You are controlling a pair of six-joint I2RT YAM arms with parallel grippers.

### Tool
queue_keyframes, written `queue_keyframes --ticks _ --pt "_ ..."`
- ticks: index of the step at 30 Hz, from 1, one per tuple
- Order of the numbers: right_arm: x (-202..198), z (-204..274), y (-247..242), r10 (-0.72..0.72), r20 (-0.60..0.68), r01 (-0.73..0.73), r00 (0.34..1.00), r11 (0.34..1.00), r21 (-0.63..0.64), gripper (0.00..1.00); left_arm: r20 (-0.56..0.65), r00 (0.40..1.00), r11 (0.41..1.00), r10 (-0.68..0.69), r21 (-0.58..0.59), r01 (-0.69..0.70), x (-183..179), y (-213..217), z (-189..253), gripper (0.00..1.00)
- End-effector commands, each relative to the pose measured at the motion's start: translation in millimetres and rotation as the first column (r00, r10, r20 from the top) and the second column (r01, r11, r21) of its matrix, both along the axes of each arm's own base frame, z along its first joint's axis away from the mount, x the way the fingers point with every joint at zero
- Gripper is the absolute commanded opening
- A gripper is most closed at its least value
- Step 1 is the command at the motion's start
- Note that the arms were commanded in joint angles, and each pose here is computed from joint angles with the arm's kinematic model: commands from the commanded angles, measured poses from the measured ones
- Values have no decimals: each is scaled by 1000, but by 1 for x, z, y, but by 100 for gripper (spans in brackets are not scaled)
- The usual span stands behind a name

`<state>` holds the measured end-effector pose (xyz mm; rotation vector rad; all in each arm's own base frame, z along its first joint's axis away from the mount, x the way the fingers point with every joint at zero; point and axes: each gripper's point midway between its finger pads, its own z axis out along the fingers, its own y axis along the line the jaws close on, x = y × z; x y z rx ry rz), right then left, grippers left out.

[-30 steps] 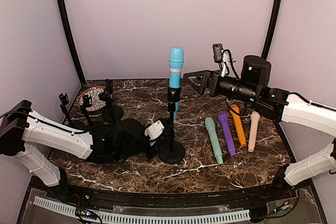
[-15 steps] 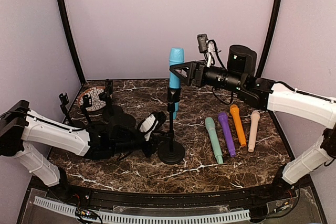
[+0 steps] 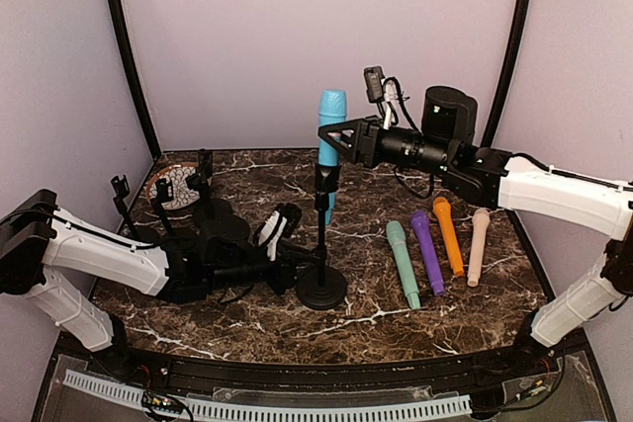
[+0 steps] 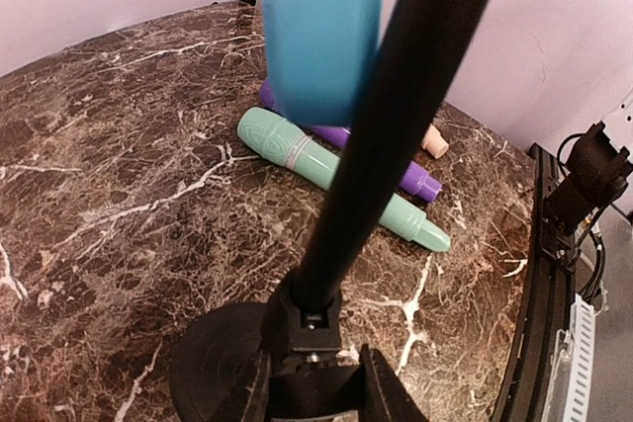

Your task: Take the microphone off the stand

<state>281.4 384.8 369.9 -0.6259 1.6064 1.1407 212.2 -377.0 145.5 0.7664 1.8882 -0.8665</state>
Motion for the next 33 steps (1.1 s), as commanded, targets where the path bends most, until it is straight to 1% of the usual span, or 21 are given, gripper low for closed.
queue_keyframes --ticks 1,7,12,14,16,18,20,21,22,23,24,25,26,27,30,33 --pt "-2 13 -4 -22 35 21 999 999 26 42 -172 983 998 60 -2 -62 -6 13 -24 0" --pt "-3 9 -6 -24 32 24 999 999 24 39 -287 951 989 115 -56 -136 -6 20 -21 0" --pt "-2 7 -8 -40 23 39 999 999 18 38 -386 917 982 99 -108 -152 -11 21 -17 0" --pt "-1 7 -9 -46 21 45 999 999 18 38 -401 911 980 96 -121 -157 -11 21 -15 2" --pt "-1 7 -9 -45 20 45 999 999 18 38 -387 918 981 87 -125 -146 -10 21 -11 5" --pt "-2 7 -9 -45 21 45 999 999 18 38 -354 932 986 80 -108 -126 -10 20 -10 10" --pt "-2 6 -8 -42 17 42 999 999 16 38 -305 950 992 64 -83 -93 -9 19 -6 19" --pt "-2 7 -8 -42 19 41 999 999 16 38 -281 958 993 50 -84 -77 -8 15 1 28" --pt "-2 7 -8 -41 18 40 999 999 15 38 -235 971 997 30 -68 -47 -8 13 7 33" --pt "-3 7 -9 -41 18 40 999 999 17 38 -215 977 998 4 -62 -18 -10 12 10 44" --pt "-3 7 -9 -41 18 40 999 999 17 38 -156 987 998 -25 -53 17 -10 10 19 49" --pt "-3 7 -9 -40 18 40 999 999 17 38 -111 993 999 -50 -27 47 -11 10 21 58" --pt "-3 8 -9 -41 19 41 999 999 17 38 -81 995 998 -61 -26 60 -11 9 29 62" --pt "-3 8 -9 -43 19 42 999 999 16 38 -37 996 997 -81 10 82 -12 11 29 68" --pt "-3 8 -9 -41 18 41 999 999 14 39 57 989 990 -138 50 135 -16 13 44 75" --pt "-3 9 -9 -41 21 41 999 999 12 39 133 975 979 -181 121 165 -18 17 49 76"
